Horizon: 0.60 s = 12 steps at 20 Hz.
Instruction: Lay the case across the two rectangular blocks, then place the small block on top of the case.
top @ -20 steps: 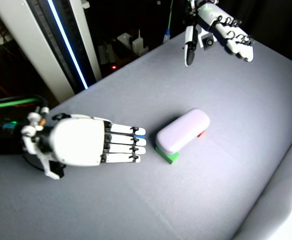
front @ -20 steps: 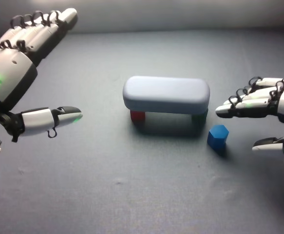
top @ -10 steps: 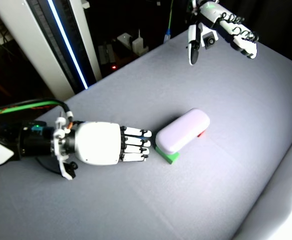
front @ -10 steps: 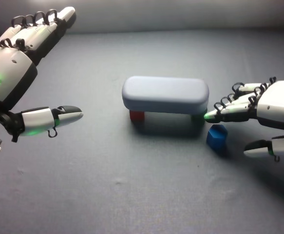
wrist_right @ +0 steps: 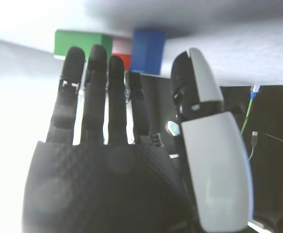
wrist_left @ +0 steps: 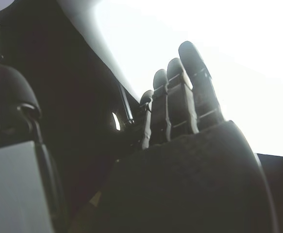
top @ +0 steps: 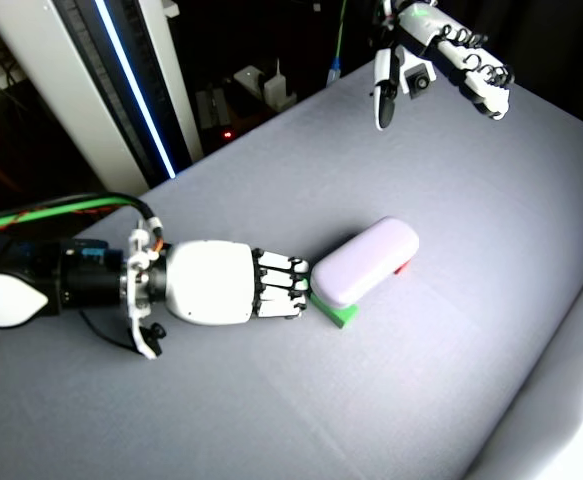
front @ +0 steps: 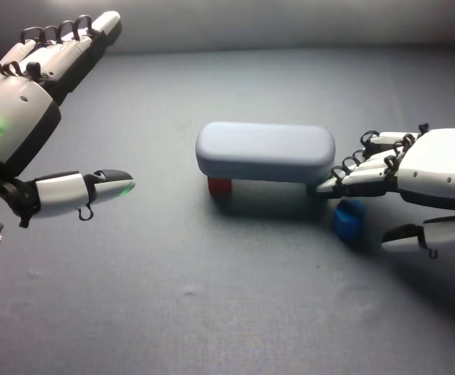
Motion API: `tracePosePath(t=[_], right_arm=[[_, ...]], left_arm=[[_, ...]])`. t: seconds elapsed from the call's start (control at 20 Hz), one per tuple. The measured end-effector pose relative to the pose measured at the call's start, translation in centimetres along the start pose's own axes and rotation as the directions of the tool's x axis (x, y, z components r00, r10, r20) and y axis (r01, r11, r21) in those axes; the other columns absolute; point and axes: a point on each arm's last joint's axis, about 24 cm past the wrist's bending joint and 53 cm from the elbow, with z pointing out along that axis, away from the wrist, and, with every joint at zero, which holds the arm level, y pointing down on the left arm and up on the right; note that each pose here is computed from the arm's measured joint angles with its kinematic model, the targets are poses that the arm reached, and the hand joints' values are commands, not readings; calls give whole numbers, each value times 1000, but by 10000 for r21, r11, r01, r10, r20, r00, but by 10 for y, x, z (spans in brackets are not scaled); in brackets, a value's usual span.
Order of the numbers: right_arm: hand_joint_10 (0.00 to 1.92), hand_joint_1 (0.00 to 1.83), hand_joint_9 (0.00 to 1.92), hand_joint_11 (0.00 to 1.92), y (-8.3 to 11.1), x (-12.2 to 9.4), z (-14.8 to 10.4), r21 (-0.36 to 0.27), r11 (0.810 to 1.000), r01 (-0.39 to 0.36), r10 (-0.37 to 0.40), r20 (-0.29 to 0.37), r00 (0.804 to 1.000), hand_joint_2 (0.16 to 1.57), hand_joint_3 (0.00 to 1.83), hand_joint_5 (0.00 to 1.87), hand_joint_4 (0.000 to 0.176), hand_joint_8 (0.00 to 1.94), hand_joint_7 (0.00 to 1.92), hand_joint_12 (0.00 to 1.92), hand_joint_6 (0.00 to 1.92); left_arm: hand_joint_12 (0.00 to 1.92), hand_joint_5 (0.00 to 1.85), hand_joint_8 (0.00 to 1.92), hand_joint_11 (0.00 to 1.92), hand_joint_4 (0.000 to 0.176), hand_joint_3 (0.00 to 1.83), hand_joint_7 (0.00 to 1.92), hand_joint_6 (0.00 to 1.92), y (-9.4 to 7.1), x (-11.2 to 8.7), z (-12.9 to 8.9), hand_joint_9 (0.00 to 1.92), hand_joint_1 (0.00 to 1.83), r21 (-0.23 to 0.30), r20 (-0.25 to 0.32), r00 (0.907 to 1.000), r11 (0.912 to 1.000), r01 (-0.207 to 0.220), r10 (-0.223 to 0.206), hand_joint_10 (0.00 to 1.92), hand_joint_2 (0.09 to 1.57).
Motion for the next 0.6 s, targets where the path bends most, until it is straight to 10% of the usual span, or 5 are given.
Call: tracePosePath(t=[0.1,0.6], right_arm=[[6,941,436,26,2,3,4,-36,10000,40,-40,-65,10000,1211,0,338,0,6,397,1028,7],[29,1039,646,226,3,9,10,-35,9999,126,-127,-245,9996,1141,0,554,0,13,615,1016,6]], left_arm=[[841,0,0,0,69,0,136,0,-1,1,1,191,958,40,-18,10000,10000,27,-27,4,936],[740,0,4,0,56,2,135,0,-2,0,1,187,1012,58,-9,10000,10000,62,-62,6,953]])
